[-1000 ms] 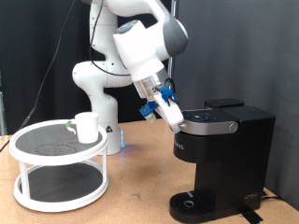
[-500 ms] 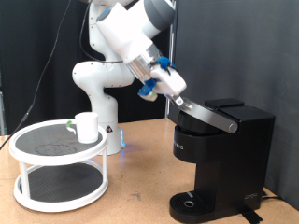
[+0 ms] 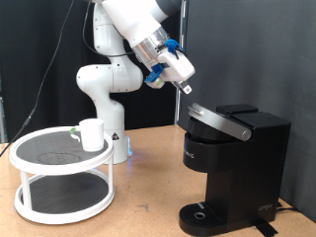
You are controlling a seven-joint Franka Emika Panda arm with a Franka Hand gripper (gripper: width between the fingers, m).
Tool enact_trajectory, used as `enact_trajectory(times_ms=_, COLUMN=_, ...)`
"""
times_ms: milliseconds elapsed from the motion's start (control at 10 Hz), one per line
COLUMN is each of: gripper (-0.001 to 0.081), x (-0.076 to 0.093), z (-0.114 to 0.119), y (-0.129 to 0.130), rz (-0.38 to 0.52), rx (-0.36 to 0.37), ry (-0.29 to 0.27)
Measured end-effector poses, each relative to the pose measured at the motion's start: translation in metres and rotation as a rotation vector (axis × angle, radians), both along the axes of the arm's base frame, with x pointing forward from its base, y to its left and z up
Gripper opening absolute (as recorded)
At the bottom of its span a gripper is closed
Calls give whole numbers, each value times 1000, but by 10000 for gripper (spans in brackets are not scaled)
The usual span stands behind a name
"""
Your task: Make a cup of coffee with the keurig machine
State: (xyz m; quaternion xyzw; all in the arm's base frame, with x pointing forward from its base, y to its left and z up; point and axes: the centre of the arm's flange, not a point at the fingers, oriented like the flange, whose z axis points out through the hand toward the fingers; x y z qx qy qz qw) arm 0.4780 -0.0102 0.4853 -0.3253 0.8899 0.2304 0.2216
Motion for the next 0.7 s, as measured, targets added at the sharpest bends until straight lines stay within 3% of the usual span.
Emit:
enact_trajectory(times_ms=200, gripper=0, x=7, z=-13, y=5, rz=-39, rx=-43, ry=38)
enact_trajectory(times_ms=700, gripper=0, x=28, z=-49, y=14, rz=-76, rx=-75, ry=58)
